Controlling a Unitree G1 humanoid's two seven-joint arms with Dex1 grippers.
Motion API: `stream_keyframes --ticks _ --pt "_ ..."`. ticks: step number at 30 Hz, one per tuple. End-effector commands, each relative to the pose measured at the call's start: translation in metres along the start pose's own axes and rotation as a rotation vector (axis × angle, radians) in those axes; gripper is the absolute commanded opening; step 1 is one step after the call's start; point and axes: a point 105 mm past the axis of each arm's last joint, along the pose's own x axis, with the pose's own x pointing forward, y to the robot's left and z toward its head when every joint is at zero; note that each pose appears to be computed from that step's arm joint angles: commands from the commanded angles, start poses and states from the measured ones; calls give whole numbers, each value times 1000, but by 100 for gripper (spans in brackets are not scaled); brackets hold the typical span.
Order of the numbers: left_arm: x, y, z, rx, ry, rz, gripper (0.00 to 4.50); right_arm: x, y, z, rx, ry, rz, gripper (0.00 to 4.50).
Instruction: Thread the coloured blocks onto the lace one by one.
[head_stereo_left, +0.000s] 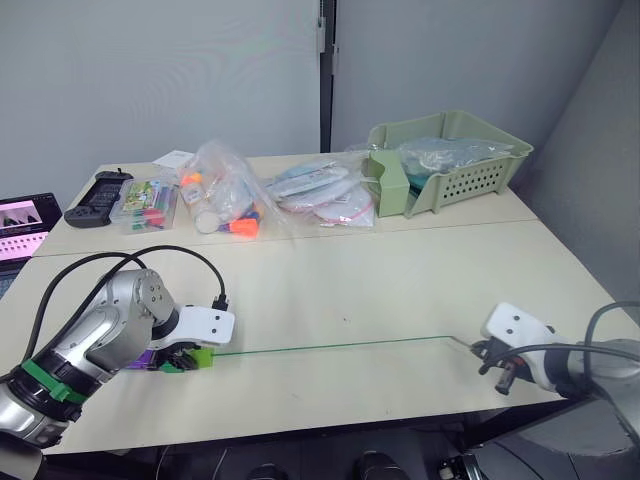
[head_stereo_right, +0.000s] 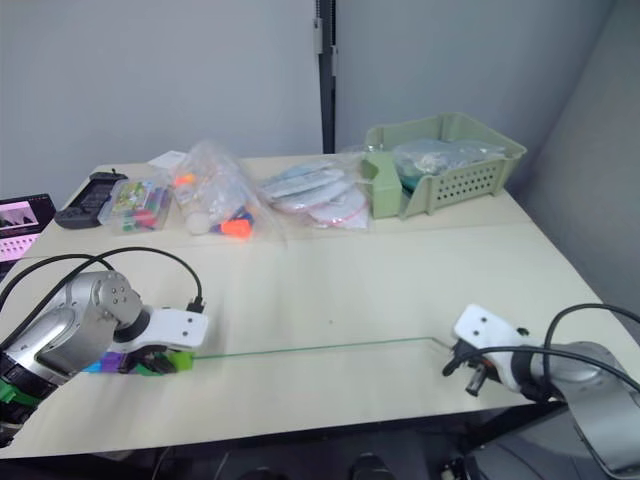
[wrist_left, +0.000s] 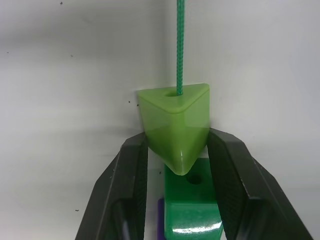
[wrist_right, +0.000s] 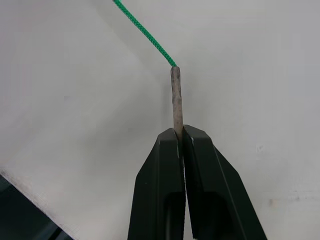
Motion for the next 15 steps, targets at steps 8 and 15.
stream_keyframes --ticks 8,15 --pt "24 -12 -6 -82 -165 -12 125 32 28 28 -87 -86 122 0" --pt "19 -7 -6 -70 -193 37 255 49 22 34 -62 -98 102 94"
